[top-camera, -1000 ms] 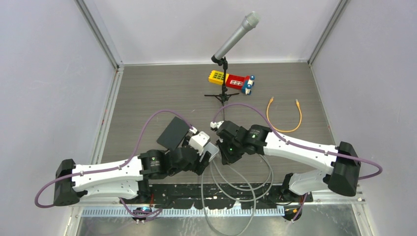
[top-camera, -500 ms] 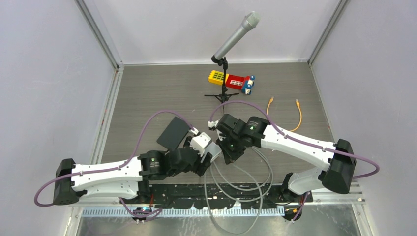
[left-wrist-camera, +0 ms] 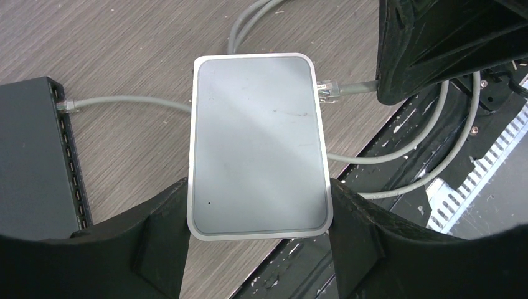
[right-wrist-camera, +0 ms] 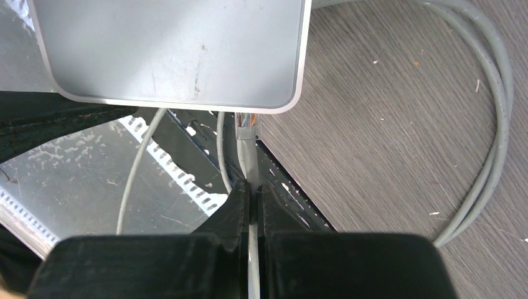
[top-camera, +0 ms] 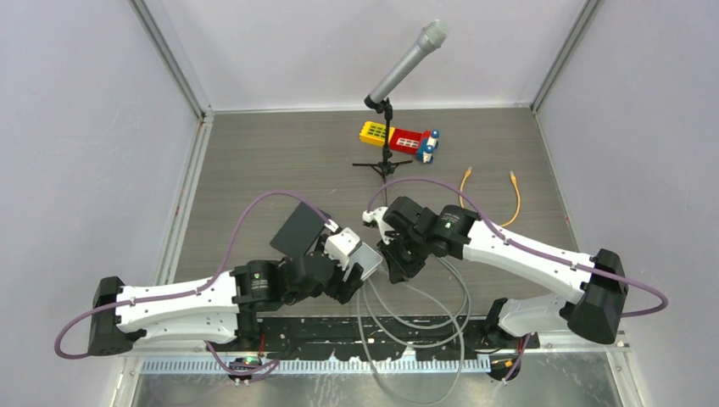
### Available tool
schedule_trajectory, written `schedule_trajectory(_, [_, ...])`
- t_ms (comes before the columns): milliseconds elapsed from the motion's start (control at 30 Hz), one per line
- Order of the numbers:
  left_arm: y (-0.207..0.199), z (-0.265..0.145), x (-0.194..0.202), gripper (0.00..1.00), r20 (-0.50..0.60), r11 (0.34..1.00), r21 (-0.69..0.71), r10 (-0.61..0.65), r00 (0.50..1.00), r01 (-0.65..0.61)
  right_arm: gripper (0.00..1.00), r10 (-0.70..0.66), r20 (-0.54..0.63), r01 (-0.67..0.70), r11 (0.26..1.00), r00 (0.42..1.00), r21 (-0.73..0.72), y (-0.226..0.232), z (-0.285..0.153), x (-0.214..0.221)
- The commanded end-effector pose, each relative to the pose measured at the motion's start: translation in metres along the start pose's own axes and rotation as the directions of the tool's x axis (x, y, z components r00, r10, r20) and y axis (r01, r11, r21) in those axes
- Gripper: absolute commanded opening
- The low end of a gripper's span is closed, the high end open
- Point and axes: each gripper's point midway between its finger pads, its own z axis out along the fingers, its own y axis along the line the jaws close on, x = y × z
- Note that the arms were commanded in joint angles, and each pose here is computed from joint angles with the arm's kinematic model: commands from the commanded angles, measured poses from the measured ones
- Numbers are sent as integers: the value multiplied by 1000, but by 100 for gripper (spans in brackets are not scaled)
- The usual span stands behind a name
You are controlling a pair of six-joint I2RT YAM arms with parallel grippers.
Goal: Insert the plug into the switch port
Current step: Insert the connector into the switch port.
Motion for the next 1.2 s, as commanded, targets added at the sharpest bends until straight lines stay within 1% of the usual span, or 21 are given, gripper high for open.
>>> schedule_trajectory(0, [-87, -27, -24, 0, 58, 909, 417, -22, 998, -4, 0, -13, 427, 3, 1000, 904, 23, -4, -10, -99])
schedule_trajectory(233, [-91, -18, -19, 0, 44, 908, 419, -13, 999, -7, 0, 101, 535, -101, 994, 839, -29, -3, -10, -116])
schedule_trajectory(367, [-94, -15, -19, 0, 44, 906, 423, -14, 999, -5, 0, 150, 612, -176, 984, 777, -17, -14, -16, -125])
schedule_trajectory(567, [-97, -12, -18, 0, 41, 901, 433, -20, 999, 1, 1, 201, 659, -248, 968, 725, -22, -21, -23, -131])
schedule_trajectory(967, [-107, -6, -18, 0, 32, 892, 453, -10, 999, -6, 0, 215, 672, -225, 972, 709, -74, -2, -29, -150])
schedule_trajectory(1067, [-108, -6, -19, 0, 32, 891, 454, -8, 999, -8, 0, 206, 674, -218, 974, 709, -69, 0, -29, -153])
schedule_trajectory(1167, [-114, -8, -15, 0, 16, 874, 486, 3, 1000, -10, 0, 193, 674, -210, 976, 713, -57, -1, -30, -154])
